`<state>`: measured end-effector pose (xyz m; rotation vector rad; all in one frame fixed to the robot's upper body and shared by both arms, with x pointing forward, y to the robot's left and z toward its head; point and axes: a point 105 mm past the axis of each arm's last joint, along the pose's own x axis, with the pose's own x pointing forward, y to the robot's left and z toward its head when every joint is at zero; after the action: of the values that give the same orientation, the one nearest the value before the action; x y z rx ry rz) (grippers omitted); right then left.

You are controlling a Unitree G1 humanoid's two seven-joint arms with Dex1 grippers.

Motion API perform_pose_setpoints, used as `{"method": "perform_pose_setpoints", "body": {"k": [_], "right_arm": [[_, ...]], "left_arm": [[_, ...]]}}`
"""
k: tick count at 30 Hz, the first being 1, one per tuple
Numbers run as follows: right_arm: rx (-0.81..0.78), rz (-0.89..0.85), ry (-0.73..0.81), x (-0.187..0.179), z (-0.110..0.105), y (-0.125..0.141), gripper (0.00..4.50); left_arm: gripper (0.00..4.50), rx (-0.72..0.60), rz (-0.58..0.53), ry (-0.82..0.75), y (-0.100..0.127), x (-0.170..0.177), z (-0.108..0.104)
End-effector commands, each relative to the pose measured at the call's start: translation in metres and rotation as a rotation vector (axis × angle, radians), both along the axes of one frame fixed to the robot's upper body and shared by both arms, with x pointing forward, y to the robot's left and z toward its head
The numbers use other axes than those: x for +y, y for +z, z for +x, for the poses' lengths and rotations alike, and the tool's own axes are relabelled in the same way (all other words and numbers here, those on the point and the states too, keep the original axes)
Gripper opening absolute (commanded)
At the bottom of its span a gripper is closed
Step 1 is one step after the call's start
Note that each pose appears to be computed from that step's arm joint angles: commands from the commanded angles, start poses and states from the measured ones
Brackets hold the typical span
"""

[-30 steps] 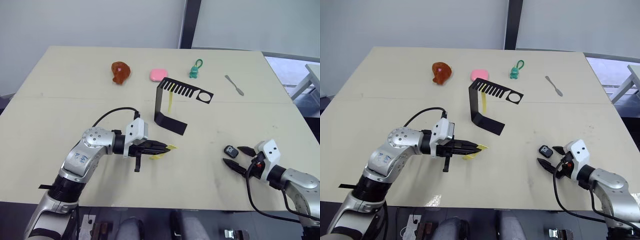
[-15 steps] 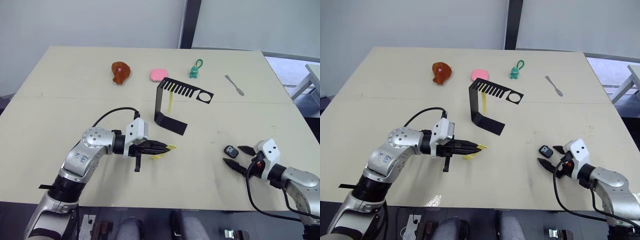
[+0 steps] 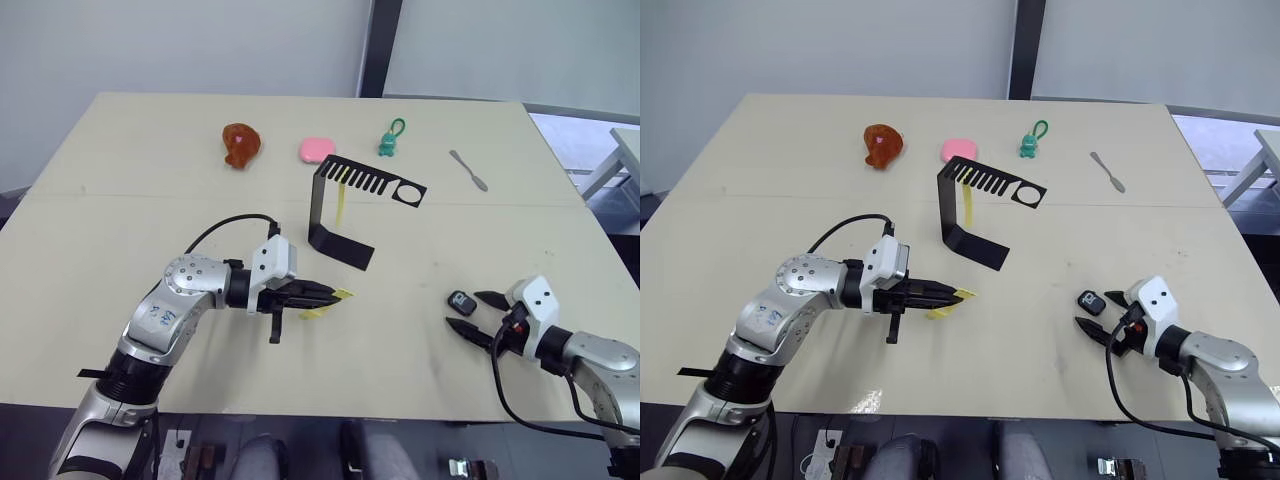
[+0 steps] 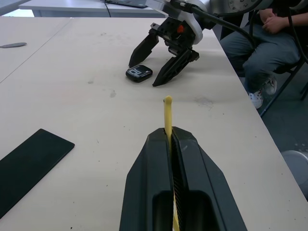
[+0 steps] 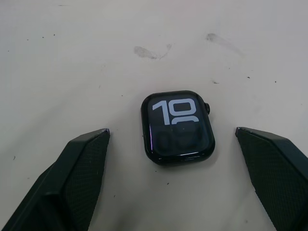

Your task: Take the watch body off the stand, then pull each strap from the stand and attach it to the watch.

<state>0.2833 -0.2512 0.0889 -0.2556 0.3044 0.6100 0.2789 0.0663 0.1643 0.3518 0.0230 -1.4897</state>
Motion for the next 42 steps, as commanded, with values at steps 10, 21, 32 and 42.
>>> {"method": "perform_pose_setpoints", "body": {"k": [10, 21, 32, 42], "right_arm": [[-0.003, -0.016, -0.028, -0.007, -0.003, 0.006, 1.49], [0.181, 0.061, 0.141, 0.058, -0.022, 0.055, 1.49], [0.461, 0.366, 0.276, 0.128, -0.026, 0.074, 1.49], [0.525, 0.431, 0.273, 0.14, -0.014, 0.075, 1.49]], "left_arm": [[0.0, -0.056, -0.012, -0.01, 0.011, -0.001, -0.002], [0.0, -0.394, 0.145, -0.083, 0.009, 0.007, 0.006], [0.0, -0.489, 0.111, -0.133, 0.009, 0.003, 0.006], [0.0, -0.573, 0.142, -0.12, 0.009, 0.002, 0.013]]}}
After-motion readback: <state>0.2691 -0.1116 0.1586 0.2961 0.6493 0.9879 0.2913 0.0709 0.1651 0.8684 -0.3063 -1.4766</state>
